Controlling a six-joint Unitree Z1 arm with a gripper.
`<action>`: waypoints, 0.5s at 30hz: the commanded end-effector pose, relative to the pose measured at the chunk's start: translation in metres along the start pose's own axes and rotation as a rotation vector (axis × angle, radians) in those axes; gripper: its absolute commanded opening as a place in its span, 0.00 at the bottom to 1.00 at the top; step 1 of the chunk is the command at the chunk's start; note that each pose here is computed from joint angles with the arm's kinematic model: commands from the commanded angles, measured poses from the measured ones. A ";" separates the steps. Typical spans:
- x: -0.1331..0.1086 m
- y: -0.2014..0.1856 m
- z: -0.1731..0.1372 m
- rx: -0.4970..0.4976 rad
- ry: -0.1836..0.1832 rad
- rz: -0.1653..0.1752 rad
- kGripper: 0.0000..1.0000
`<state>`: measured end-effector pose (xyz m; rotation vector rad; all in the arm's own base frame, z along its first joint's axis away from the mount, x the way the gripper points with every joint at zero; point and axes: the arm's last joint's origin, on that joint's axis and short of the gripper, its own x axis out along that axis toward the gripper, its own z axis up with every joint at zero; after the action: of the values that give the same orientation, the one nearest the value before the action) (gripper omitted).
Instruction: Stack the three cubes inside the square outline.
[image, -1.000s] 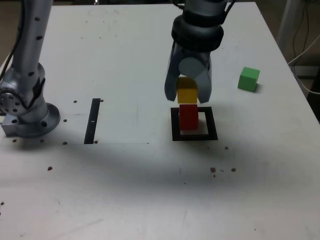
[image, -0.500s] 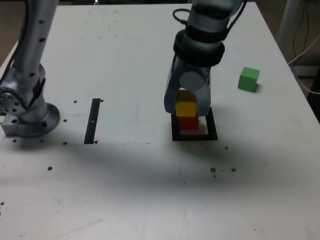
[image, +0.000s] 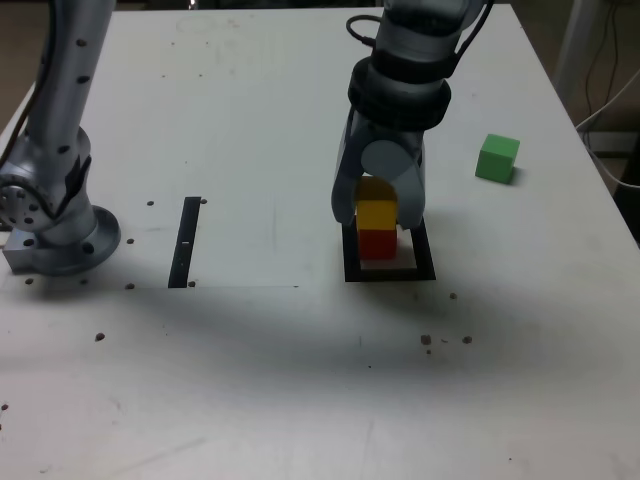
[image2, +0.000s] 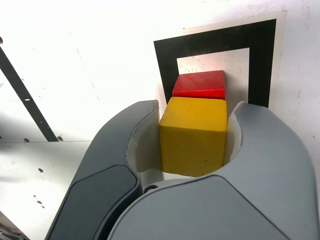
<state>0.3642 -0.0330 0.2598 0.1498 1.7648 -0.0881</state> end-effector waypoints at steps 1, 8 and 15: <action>0.000 0.001 -0.001 0.003 0.000 0.002 0.65; 0.001 0.004 -0.001 -0.002 0.009 0.015 0.87; 0.002 0.006 -0.003 -0.004 0.029 0.028 0.99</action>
<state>0.3625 -0.0277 0.2592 0.1725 1.7814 -0.0640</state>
